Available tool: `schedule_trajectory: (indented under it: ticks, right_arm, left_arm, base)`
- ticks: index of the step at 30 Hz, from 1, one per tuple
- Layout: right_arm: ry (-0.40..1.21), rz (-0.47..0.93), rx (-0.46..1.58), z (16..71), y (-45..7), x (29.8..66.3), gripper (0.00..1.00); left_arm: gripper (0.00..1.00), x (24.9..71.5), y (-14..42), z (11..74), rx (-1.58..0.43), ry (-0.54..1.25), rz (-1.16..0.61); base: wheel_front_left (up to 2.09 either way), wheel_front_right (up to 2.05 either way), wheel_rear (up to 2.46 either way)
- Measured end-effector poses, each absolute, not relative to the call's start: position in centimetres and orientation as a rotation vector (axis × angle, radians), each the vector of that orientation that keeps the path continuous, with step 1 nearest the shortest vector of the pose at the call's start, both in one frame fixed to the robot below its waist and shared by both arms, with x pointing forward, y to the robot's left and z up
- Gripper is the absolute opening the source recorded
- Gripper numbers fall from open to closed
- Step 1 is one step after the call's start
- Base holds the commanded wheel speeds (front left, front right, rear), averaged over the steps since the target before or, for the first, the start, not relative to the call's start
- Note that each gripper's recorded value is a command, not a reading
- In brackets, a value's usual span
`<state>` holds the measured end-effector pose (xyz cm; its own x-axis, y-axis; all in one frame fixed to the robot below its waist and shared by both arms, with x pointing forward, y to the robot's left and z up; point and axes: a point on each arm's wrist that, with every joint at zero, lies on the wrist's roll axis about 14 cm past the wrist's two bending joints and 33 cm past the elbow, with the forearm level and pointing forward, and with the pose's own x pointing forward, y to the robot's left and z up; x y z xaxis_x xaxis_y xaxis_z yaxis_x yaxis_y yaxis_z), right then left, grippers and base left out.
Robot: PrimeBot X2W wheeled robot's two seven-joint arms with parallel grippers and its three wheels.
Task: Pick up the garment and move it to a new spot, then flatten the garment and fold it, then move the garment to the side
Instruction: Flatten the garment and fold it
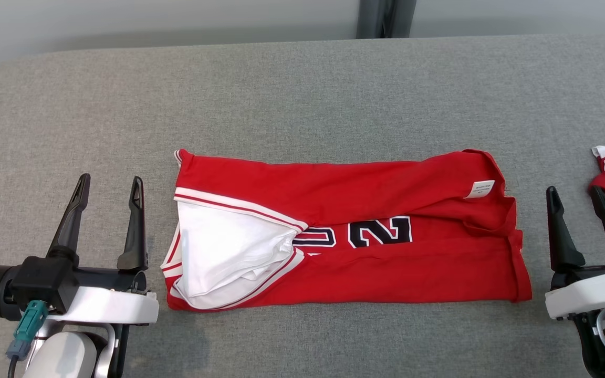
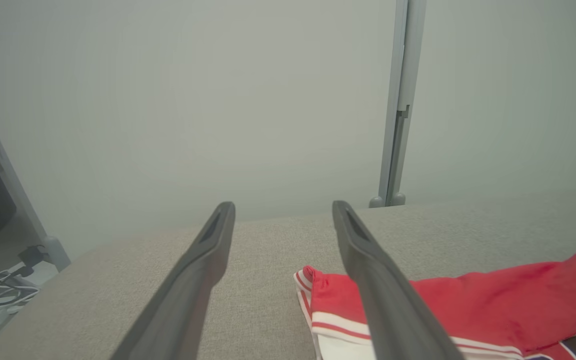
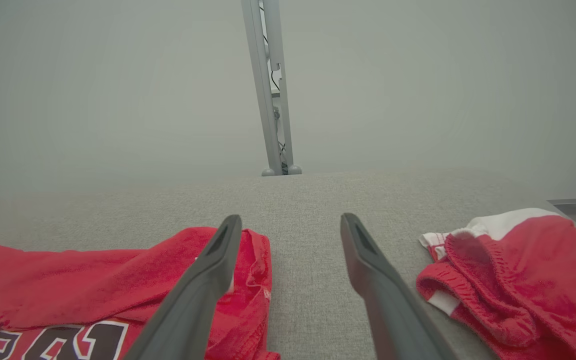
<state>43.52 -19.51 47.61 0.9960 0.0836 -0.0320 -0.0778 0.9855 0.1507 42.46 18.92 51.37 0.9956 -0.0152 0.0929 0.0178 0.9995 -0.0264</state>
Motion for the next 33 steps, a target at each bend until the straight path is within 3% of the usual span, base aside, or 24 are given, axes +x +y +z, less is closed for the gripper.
schedule_trajectory:
  ticks: [18,19,21,28,33]
  right_arm:
    - [0.336,0.128,0.3,37.5,-14.6,44.2,1.0]
    - [0.342,0.131,0.306,37.3,-14.4,44.2,0.87]
    - [0.35,0.139,0.314,37.0,-14.0,44.3,0.0]
    - [0.356,0.136,0.327,36.7,-14.5,44.2,0.0]
    - [0.307,0.049,0.272,37.8,-19.6,44.6,0.0]
  left_arm:
    - [1.0,43.6,17.8,49.4,-0.035,-0.047,-0.045]
    - [1.0,43.7,17.8,49.2,-0.035,-0.044,-0.045]
    - [1.0,43.9,17.7,49.1,-0.035,-0.042,-0.046]
    - [1.0,44.3,17.5,48.9,-0.051,-0.038,-0.049]
    - [1.0,44.7,17.2,48.7,-0.055,-0.037,-0.057]
  base:
    - [0.0,0.0,0.0]
    - [0.0,0.0,0.0]
    - [0.0,0.0,0.0]
    - [0.0,0.0,0.0]
    - [0.0,0.0,0.0]
